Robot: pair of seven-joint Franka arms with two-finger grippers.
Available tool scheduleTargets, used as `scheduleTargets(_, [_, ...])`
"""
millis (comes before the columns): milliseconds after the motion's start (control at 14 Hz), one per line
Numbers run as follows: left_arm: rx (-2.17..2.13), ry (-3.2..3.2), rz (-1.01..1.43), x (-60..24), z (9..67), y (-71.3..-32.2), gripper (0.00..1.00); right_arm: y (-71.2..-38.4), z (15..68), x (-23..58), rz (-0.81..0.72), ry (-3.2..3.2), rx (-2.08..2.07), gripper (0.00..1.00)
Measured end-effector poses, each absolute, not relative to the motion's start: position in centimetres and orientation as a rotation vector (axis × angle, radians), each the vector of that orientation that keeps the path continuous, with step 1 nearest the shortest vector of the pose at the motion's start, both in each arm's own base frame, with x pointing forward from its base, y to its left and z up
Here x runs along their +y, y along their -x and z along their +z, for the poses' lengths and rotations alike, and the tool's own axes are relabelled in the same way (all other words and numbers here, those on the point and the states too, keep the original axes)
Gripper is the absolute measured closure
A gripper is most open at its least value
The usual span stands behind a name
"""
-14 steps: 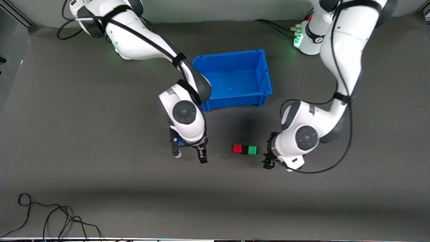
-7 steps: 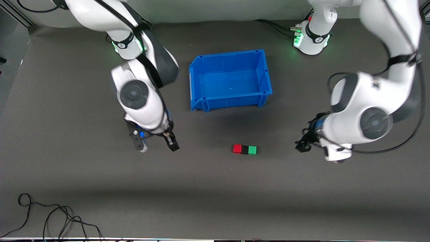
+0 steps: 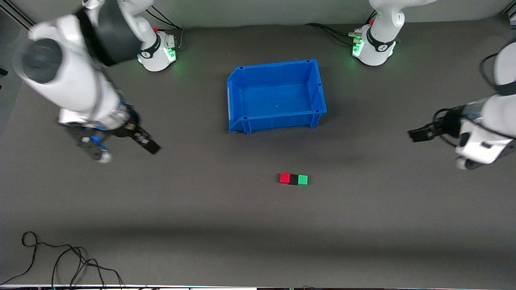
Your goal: Attach green and red cubes to black cube
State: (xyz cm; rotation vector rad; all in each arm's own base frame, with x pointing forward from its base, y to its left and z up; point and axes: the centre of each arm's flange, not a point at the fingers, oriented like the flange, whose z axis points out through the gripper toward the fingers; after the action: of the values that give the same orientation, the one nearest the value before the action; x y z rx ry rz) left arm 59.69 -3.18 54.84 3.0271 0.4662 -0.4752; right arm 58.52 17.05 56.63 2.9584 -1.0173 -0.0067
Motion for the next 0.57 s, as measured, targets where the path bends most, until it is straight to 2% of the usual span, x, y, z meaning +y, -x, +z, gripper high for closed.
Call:
scheduleTargets(214, [0.146, -3.034, -0.377, -0.8, 57.4, -58.9, 0.00, -57.6, 59.1, 8.6, -0.008, -3.051, -0.749, 0.00])
scheduleTargets(571, [0.021, -3.051, -0.232, -2.7, 58.3, -59.2, 0.00, -56.9, 61.2, 1.2, 0.025, -3.143, -0.252, 0.00])
